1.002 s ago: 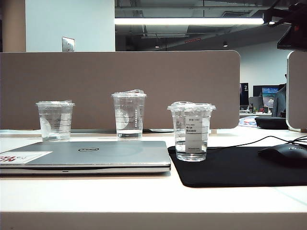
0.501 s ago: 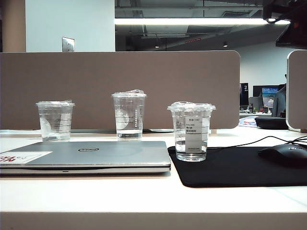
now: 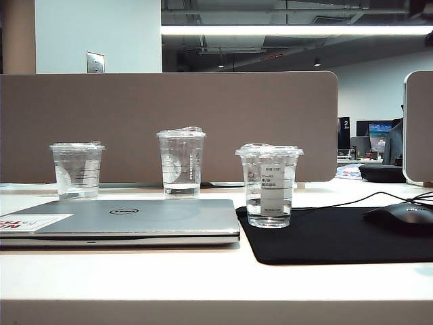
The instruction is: Pick up the coffee cup on the right and place it on the right side of the laptop.
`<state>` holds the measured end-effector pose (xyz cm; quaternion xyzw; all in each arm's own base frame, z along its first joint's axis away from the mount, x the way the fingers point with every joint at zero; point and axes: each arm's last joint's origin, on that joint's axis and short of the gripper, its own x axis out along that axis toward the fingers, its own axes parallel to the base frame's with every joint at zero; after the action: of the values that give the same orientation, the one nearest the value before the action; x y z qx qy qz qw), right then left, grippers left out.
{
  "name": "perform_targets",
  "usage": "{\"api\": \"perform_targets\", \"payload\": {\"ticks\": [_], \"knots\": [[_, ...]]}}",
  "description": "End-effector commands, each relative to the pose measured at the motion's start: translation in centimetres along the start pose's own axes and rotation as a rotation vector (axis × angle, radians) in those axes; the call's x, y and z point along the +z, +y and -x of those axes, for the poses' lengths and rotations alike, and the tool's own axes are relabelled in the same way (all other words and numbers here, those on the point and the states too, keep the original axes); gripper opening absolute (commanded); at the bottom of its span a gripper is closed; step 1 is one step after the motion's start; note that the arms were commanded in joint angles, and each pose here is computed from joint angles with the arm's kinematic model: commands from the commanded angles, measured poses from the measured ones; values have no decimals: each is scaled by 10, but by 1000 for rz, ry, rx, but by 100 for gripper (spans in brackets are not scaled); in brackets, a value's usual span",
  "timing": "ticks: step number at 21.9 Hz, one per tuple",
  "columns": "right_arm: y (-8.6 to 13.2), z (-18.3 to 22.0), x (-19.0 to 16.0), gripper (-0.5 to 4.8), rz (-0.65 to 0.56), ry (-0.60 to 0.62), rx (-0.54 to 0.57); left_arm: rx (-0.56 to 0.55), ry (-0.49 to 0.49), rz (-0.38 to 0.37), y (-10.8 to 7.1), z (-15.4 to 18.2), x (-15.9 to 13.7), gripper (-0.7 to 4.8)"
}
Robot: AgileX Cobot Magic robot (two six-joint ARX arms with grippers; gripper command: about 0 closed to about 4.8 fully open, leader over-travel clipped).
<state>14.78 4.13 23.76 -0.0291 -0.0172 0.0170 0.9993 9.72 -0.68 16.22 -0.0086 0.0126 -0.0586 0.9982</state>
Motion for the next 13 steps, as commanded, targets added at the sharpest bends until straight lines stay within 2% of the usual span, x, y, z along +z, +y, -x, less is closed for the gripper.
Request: {"api": "perform_targets", "payload": {"ticks": [1,7,10,13], "knots": [[-7,9,5,-4,3,-34,-29,1,-10,-3,0,0,2,-5],[-23,29,-7,-4,-85,-116,-108,1,-9,-3,0,0,2,-5],[-29,38,-23,-4,-145,-143,-97,0,-9,-3,0,0,2,-5],[-33,46,-45,-4,-134,-172,-59,0,-9,-3,0,0,2,-5]]}}
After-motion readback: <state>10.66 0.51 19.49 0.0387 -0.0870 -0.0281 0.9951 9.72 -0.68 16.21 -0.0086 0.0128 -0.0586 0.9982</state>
